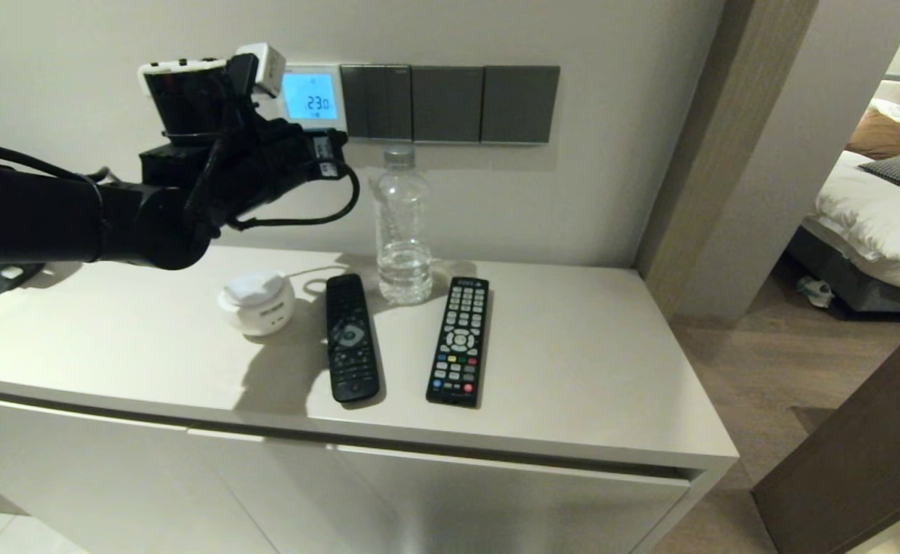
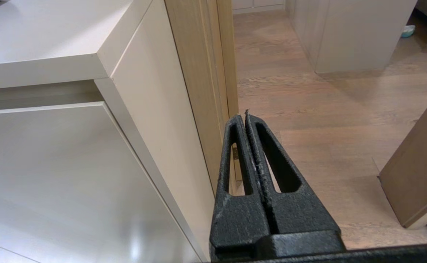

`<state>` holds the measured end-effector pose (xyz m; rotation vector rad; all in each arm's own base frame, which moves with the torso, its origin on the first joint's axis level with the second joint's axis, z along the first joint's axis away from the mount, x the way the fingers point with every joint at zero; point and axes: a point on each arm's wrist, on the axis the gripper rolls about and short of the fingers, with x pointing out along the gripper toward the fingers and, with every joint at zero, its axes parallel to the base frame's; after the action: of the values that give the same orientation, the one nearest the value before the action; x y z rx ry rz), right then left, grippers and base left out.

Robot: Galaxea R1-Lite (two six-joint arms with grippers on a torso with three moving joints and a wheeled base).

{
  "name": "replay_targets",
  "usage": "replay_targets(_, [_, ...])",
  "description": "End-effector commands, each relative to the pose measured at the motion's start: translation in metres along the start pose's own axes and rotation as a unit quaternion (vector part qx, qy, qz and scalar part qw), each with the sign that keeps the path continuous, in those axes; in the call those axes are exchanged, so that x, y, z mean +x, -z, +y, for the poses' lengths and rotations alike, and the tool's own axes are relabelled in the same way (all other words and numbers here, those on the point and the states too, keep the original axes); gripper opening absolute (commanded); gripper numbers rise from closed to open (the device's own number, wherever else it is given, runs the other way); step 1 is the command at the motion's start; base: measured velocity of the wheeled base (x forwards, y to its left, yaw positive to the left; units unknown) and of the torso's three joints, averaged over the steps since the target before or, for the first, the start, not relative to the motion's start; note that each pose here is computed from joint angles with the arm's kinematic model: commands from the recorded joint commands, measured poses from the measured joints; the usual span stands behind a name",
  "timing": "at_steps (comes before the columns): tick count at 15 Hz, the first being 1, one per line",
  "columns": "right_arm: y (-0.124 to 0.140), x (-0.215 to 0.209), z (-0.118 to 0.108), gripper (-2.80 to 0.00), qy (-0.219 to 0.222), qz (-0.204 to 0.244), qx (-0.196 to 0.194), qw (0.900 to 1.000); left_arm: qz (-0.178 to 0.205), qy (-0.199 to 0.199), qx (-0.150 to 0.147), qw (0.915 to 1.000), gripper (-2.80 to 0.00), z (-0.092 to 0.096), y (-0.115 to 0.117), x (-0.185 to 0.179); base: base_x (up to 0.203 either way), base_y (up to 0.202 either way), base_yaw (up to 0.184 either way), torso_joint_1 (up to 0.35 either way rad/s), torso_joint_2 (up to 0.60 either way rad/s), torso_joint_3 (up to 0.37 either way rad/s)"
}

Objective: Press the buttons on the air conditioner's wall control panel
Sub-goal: Turn off the central air conditioner

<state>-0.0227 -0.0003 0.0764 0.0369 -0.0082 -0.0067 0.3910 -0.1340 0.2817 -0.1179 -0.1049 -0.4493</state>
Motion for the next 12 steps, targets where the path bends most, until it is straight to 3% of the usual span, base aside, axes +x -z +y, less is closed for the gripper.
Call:
replay_targets(1, [0.000, 0.000, 0.000, -2.80, 0.000, 0.001, 0.000, 1.000, 0.002, -0.003, 0.000, 1.0000, -2.80, 0.001, 0.004, 0.004, 0.000, 0.000, 0.000, 0.000, 0.00, 0.000])
replay_targets(12, [0.000, 0.000, 0.000, -2.80, 0.000, 0.001, 0.000, 1.000, -0.004, -0.023, 0.002, 0.9997, -2.80, 0.013, 0.004, 0.007, 0.000, 0.000, 0.000, 0.000, 0.00, 0.000])
